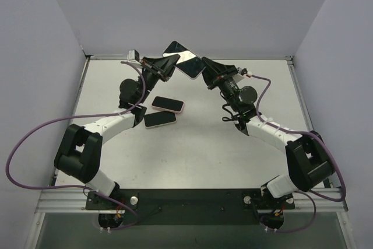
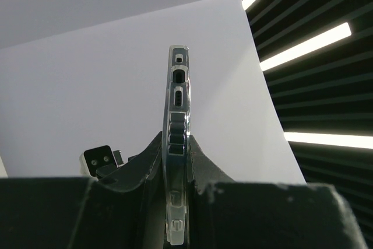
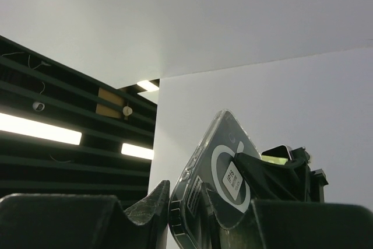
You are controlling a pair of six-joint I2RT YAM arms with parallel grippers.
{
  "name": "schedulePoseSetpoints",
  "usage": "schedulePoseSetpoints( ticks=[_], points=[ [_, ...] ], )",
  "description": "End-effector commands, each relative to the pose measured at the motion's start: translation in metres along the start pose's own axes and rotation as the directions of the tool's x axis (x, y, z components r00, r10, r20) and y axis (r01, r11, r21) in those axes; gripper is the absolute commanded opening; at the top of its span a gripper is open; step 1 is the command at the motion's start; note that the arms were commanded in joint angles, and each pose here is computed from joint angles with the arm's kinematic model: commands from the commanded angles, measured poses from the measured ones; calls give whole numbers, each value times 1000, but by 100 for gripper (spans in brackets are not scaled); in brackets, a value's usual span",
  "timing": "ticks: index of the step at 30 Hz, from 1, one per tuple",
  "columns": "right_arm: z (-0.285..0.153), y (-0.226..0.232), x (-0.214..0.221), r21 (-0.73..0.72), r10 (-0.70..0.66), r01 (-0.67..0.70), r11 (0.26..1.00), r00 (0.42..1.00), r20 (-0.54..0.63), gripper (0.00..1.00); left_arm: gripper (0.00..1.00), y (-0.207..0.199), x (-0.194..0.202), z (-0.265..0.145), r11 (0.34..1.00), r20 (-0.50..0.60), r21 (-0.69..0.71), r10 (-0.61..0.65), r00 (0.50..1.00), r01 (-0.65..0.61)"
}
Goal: Take the phone out of the phone case
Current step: Remove the phone case from the phone.
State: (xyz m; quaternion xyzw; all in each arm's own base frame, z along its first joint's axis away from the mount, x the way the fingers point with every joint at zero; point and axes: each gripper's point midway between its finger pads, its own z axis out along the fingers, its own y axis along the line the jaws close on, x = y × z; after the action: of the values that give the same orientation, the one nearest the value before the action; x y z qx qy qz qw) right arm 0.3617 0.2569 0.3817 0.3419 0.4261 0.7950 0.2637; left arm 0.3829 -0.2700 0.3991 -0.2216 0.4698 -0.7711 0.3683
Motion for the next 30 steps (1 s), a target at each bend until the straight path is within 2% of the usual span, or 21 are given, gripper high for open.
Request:
schedulePoseSetpoints(
  ticks=[1, 5, 8, 10, 11, 14, 19, 24, 26, 29, 30],
  points=[
    [-12, 116, 8, -388, 199, -228, 893, 973, -113, 0, 0, -173, 41, -58, 810, -153, 583, 44, 987, 54],
    [-16, 111, -5, -379, 183, -200, 904, 980, -83, 0, 0, -179, 38, -61, 803, -144, 594, 46, 988, 49],
    [-26, 90, -10, -315, 85, -103, 943, 994, -72, 0, 0, -179, 37, -60, 808, -147, 586, 41, 988, 53],
    [-36, 69, -21, -249, 19, -31, 968, 999, -50, 0, 0, -170, 38, -56, 838, -162, 542, 31, 986, 63],
    [-40, 57, -19, -199, -9, -7, 980, 997, -82, 0, 0, -153, 38, -47, 883, -166, 466, 19, 986, 61],
    [-62, 21, -33, -91, -55, 49, 995, 996, -70, 0, 0, -125, 35, -40, 945, -145, 324, 12, 989, 36],
    [-87, -7, -40, 37, -113, 116, 993, 990, -89, 9, 0, -107, 30, -41, 967, -130, 250, -18, 991, 50],
    [-102, -18, -35, 129, -228, 243, 961, 966, -122, 0, 0, -95, 29, -42, 972, -128, 222, -49, 991, 77],
    [-105, -14, -26, 126, -249, 271, 954, 954, -164, 1, 0, -93, 29, -42, 974, -132, 215, -47, 990, 75],
    [-109, -15, -14, 147, -299, 339, 929, 924, -238, 27, 0, -87, 33, -39, 980, -152, 190, -33, 988, 62],
    [-107, -12, -11, 136, -368, 410, 902, 893, -258, 41, 0, -85, 35, -39, 982, -160, 179, -26, 987, 55]
  ],
)
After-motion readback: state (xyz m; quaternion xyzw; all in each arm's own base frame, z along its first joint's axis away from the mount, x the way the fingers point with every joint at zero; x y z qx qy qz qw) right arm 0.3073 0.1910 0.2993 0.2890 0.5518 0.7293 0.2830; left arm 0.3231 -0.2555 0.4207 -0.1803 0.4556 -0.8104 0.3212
